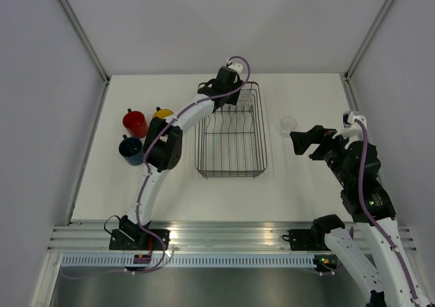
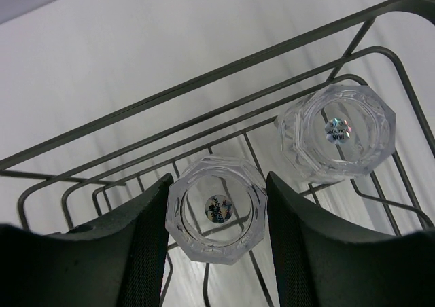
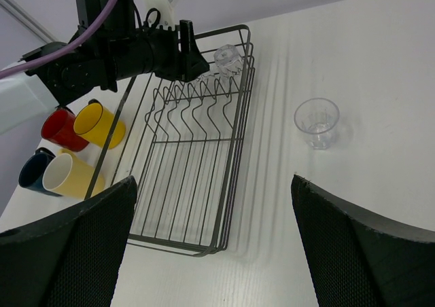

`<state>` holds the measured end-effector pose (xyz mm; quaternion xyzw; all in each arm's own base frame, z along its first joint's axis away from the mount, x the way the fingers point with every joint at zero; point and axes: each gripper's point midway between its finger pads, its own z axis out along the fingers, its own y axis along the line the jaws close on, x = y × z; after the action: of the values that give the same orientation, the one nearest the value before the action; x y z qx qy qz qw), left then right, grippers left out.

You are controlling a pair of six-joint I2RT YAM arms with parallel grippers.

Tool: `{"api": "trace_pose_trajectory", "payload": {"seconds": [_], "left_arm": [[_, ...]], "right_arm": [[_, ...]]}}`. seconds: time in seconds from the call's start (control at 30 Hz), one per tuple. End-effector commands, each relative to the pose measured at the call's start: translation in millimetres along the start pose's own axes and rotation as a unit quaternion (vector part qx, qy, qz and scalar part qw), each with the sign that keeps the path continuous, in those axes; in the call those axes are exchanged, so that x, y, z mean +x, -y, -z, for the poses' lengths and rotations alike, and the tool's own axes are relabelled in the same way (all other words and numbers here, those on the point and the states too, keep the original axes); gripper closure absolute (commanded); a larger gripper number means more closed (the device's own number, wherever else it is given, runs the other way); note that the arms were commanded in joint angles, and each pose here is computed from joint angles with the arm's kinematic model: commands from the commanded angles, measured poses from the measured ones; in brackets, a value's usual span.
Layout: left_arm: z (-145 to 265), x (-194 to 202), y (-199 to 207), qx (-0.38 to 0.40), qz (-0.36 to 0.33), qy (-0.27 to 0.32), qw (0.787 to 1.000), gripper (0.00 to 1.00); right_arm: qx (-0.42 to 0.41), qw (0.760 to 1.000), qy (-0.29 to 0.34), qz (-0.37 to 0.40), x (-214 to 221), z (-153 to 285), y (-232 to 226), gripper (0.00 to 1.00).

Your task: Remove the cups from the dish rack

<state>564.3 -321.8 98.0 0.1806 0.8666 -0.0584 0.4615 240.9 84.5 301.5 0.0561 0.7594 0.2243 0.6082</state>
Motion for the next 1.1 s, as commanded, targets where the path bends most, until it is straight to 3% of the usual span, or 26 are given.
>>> {"api": "trace_pose_trajectory", "payload": {"seconds": [0.0,0.27,0.47,0.57,0.77,0.83,0.93,1.07], "left_arm": [[59.1,-77.3,-15.3,-0.011,0.018,0.078,0.997,0.98],[113.8,-117.0,-12.8,0.021,0.038,0.123,0.992,0.98],[179.7,-146.1,9.9,0.112,0.094,0.157,0.977,0.98],[216.5,-156.2,31.7,0.189,0.124,0.163,0.96,0.98],[281.9,-155.1,74.6,0.35,0.19,0.166,0.902,0.98],[300.5,-163.5,81.5,0.386,0.216,0.185,0.878,0.98],[316.6,-150.7,91.0,0.428,0.252,0.17,0.851,0.98],[341.3,-143.4,100.4,0.497,0.294,0.182,0.796,0.98]], "right_arm": [[-0.011,1.0,0.009,0.0,-4.4,-0.5,-4.4,0.02],[-0.04,0.999,0.007,-0.001,-4.1,-3.4,-14.4,0.02],[-0.079,0.997,-0.009,-0.023,1.2,-12.6,-29.4,0.02],[-0.136,0.99,-0.01,-0.034,3.1,-14.8,-48.3,0.02],[-0.228,0.972,-0.012,-0.048,-0.1,-12.7,-80.4,0.02],[-0.245,0.968,-0.014,-0.047,-0.7,-12.8,-85.8,0.02],[-0.257,0.965,-0.017,-0.047,-2.4,-15.0,-90.6,0.02],[-0.273,0.961,-0.013,-0.049,-5.7,-17.2,-96.3,0.02]]}}
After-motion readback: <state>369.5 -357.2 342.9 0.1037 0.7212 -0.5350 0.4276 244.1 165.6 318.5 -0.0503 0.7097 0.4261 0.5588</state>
